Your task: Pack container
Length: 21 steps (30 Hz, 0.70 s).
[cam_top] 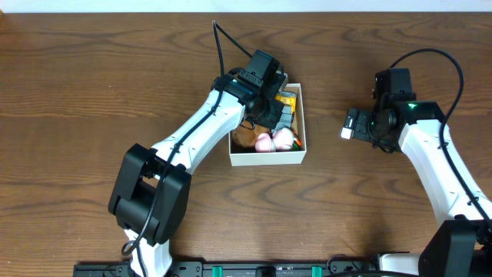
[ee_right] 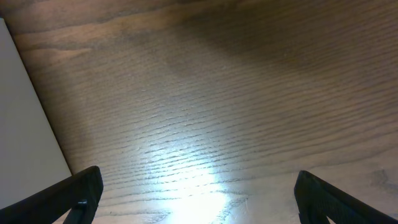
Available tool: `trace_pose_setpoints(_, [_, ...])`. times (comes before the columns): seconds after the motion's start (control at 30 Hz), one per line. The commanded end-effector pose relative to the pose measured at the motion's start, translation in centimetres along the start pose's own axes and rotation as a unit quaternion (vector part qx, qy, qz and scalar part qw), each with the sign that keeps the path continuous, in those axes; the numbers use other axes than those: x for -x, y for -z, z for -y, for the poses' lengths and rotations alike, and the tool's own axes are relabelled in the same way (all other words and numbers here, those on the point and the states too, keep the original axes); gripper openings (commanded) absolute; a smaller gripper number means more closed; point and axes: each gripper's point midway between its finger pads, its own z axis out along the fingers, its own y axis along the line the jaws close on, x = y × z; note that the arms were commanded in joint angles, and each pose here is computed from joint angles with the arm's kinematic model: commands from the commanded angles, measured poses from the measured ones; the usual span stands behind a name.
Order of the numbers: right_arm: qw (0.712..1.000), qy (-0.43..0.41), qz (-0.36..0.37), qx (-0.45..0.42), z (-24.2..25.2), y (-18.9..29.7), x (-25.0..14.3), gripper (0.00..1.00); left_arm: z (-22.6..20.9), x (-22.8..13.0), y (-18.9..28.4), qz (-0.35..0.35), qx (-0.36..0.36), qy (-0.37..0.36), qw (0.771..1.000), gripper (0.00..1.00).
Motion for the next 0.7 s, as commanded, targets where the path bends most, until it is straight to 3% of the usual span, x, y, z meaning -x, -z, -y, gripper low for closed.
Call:
trace_pose_setpoints(0.0, [1.0, 0.002, 0.0, -0.003, 0.3, -0.1, 0.1, 0.99, -0.4, 0.6, 0.3, 0.005, -0.01, 0.011, 1.0, 0.19])
trace_pose_setpoints(0.07, [1.0, 0.002, 0.0, -0.003, 0.3, -0.1, 0.1, 0.99, -1.7, 0.8, 0.7, 0.012, 0.023, 0.016, 1.0, 0.2])
trace_pose_setpoints(0.17, [1.0, 0.002, 0.005, -0.001, 0.2, -0.1, 0.3, 0.99, -4.0, 1.5, 2.4, 0.033, 0.085, 0.02, 0.996, 0.58])
trace_pose_setpoints(0.27, [0.999, 0.008, 0.031, 0.016, -0.5, 0.0, 1.6, 0.99, -5.8, 2.5, 5.3, 0.066, 0.129, 0.028, 0.989, 0.77])
trace_pose_setpoints(0.4, [0.994, 0.044, 0.093, 0.043, -2.4, 0.7, 4.5, 0.99, -8.0, 3.7, 9.9, 0.117, 0.175, 0.044, 0.976, 0.96])
trace_pose_setpoints(0.67, [0.976, 0.08, 0.186, 0.075, -5.5, 4.4, 9.2, 0.99, -13.6, 3.3, 18.7, 0.183, 0.248, 0.107, 0.945, 0.98])
